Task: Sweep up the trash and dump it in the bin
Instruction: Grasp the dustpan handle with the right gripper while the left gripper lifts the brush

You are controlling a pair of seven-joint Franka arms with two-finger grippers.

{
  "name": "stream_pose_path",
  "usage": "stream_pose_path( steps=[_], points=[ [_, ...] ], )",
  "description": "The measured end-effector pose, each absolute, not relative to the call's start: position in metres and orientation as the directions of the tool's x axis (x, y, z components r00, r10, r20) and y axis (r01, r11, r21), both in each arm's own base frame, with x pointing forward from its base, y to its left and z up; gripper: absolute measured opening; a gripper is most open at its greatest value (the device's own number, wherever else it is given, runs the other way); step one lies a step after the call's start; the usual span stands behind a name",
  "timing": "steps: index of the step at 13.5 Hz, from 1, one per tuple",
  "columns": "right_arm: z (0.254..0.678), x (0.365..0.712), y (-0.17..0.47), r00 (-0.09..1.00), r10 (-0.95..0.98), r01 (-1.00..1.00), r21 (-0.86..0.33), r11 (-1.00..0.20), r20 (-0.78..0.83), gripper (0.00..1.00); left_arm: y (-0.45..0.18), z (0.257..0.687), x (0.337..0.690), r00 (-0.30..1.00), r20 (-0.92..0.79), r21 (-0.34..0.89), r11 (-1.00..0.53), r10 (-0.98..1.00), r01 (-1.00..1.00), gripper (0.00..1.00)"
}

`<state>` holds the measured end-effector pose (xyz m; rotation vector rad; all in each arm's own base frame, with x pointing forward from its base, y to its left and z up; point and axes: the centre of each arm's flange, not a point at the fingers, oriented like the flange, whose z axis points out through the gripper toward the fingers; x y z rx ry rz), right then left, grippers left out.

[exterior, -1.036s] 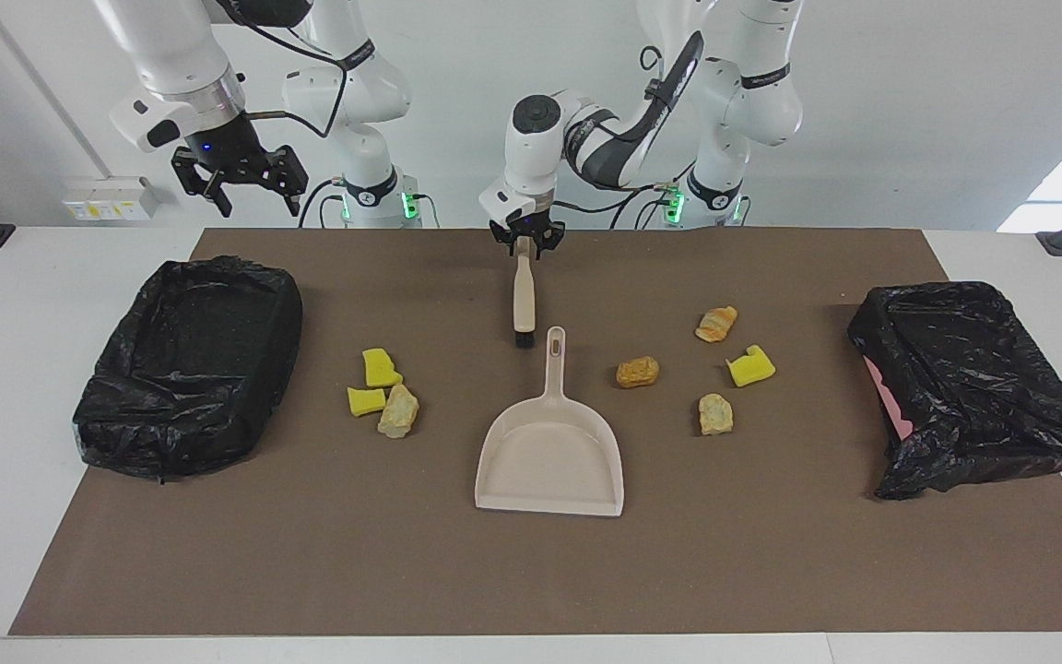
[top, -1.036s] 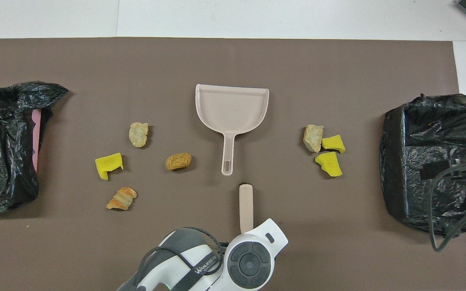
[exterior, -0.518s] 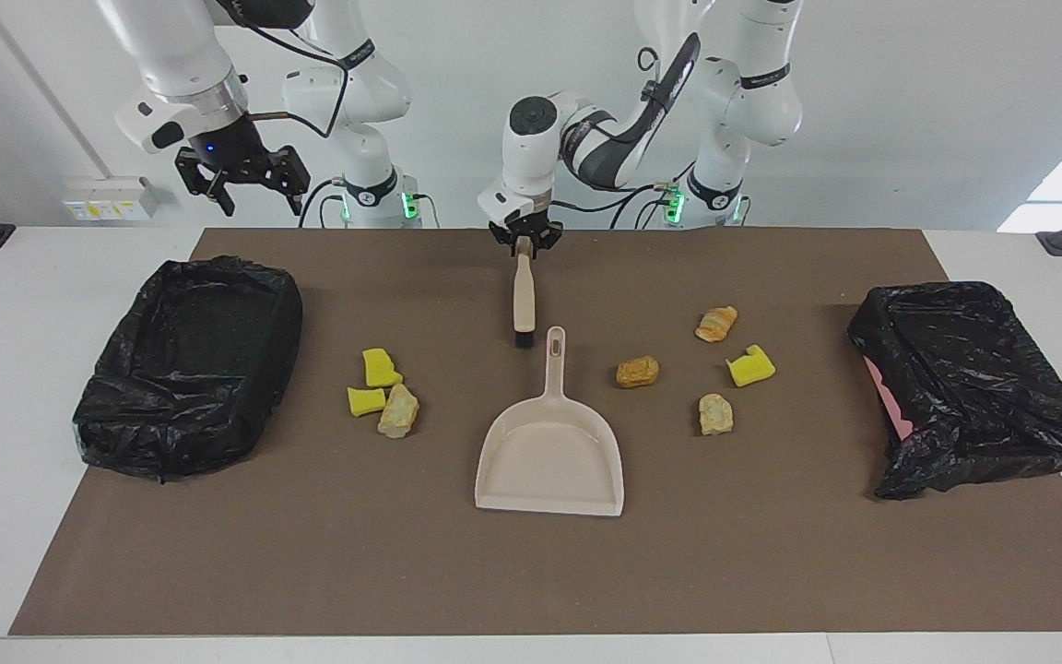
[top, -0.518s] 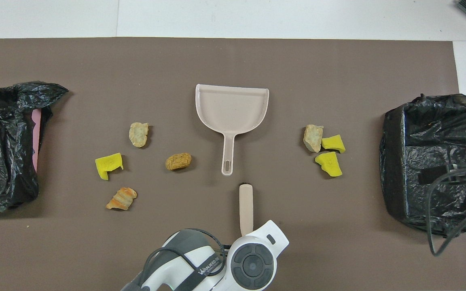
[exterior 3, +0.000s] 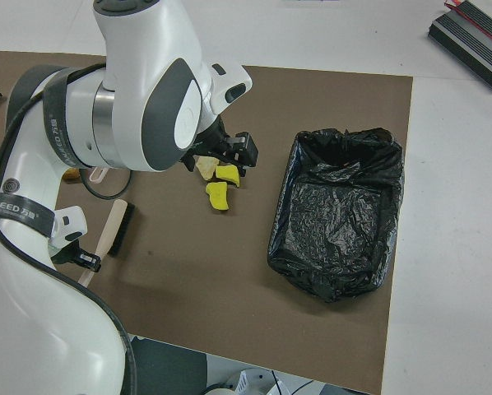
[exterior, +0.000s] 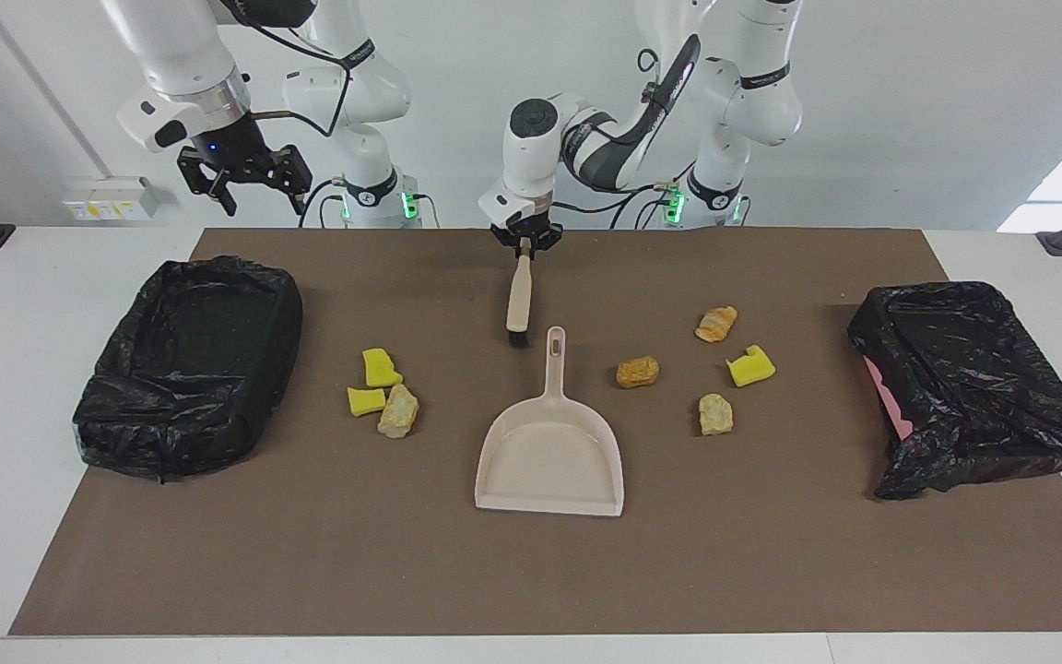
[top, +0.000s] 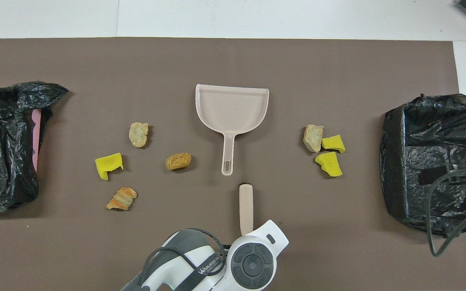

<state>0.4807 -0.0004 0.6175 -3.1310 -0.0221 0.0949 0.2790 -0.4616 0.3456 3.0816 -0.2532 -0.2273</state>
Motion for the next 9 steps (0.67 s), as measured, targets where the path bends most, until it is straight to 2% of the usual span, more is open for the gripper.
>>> stream_pose_path(
  steps=[6, 9],
  points=[
    [0.623, 0.486, 0.004, 0.999, 0.017, 0.016, -0.030, -0.999, -0.044, 1.00, -0.403, 0.393, 0.328, 0.970, -0.240, -0.048, -0.997, -0.048, -0.061, 0.26],
    [0.628, 0.497, 0.040, 0.999, -0.029, -0.030, -0.024, -0.999, -0.019, 1.00, -0.359, 0.411, 0.356, 0.970, -0.240, -0.109, -0.994, 0.022, -0.005, 0.26]
  ],
)
